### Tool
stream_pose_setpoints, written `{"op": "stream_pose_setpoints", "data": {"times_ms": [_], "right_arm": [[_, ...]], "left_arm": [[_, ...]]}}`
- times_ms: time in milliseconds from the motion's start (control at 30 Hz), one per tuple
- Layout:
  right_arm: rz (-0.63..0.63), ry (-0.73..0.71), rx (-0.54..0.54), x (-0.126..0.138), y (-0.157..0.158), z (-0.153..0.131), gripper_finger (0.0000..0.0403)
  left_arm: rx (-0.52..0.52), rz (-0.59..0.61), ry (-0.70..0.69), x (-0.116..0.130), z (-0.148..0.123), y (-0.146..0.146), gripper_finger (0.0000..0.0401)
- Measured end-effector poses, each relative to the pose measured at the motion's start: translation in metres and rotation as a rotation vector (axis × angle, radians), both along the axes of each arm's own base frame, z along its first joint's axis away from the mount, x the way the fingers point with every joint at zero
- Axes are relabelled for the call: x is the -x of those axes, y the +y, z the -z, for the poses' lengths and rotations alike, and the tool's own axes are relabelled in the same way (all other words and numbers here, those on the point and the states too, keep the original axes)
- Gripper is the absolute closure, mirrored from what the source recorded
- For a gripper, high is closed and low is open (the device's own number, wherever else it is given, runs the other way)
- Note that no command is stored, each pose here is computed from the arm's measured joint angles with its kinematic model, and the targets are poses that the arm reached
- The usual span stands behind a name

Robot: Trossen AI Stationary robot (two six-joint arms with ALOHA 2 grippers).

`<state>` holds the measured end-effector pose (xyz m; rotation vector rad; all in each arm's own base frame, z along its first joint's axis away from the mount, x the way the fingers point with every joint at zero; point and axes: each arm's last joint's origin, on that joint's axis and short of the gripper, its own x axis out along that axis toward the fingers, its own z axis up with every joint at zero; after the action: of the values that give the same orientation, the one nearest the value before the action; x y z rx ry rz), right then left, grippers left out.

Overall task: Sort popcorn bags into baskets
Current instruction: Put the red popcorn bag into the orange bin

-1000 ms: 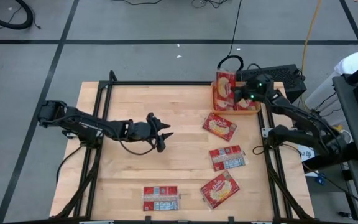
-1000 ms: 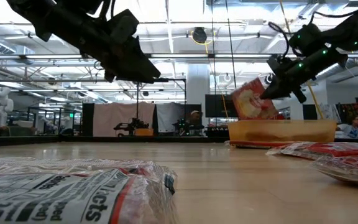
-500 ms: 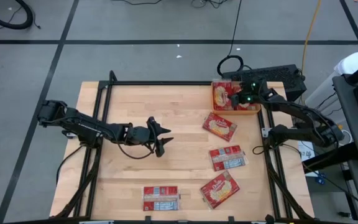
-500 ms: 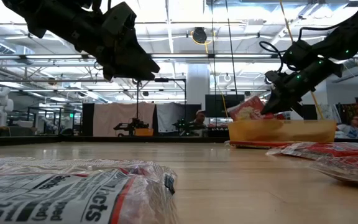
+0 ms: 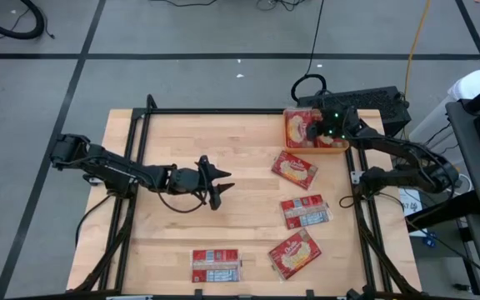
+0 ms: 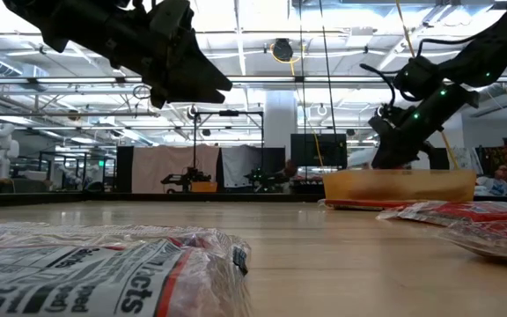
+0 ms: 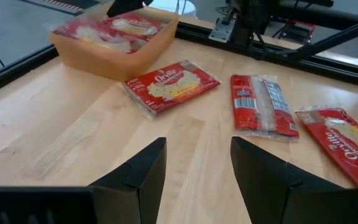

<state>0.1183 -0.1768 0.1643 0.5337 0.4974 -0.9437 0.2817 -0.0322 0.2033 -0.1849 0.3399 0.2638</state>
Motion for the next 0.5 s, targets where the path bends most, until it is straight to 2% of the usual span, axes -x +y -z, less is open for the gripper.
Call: {"op": "stream_pose_setpoints", "data": {"times_ms": [133,300,500], "right_arm": [[-0.003,0.027,0.038,-0.004,0.002,-0.001,0.0261],[-0.023,0.034,0.045,-0.013,0.008,-0.001,0.026],[-0.239,-0.003,0.035,-0.041,0.033,-0.002,0.0268]], "left_arm": [[-0.004,-0.005,0.001,0.0,0.0,0.002,0.0219],[0.004,-0.009,-0.001,0.0,0.0,0.002,0.0219],[0.0,0.014,0.028,0.002,0.003,-0.005,0.0219]]}}
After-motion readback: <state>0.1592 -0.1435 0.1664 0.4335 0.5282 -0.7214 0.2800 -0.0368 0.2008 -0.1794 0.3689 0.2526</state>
